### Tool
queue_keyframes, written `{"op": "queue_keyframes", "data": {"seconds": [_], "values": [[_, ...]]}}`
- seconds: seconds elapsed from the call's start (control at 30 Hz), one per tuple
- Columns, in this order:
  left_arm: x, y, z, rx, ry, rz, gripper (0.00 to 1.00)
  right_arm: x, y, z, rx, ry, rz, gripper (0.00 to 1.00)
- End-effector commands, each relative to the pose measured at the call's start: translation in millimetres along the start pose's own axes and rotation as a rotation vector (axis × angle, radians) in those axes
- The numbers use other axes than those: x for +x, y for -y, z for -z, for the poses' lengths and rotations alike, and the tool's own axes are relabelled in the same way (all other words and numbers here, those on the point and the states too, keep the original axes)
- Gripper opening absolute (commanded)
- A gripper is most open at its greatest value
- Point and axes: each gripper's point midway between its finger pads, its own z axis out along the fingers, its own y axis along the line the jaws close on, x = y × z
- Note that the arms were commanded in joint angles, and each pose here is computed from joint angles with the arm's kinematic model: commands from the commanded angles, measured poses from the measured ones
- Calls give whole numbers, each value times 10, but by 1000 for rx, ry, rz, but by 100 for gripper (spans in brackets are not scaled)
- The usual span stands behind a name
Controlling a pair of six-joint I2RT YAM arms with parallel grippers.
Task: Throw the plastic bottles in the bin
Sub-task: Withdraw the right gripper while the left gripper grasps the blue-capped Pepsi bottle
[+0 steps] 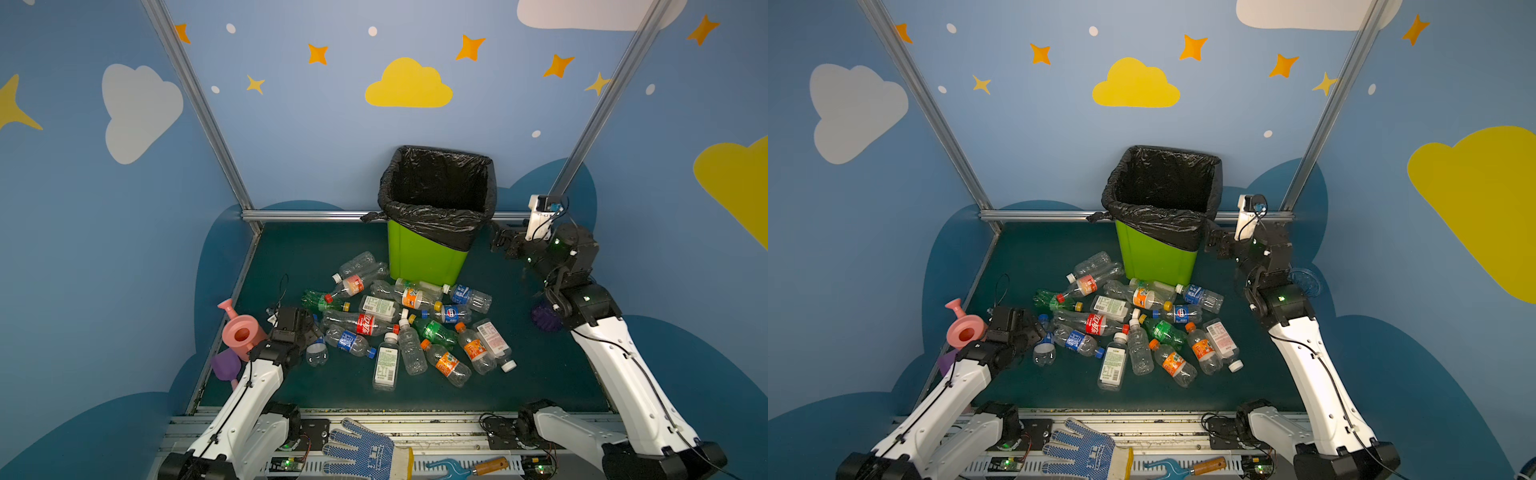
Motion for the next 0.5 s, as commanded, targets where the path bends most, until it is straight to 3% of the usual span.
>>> {"op": "queue_keyframes", "data": {"seconds": [0.0,0.47], "values": [[122,-15,-21,0,-41,-28,80,-9,69,201,-2,32,-85,95],[218,80,-133,10,-103,-69,75,910,457,216,114,-141,-161,95]]}}
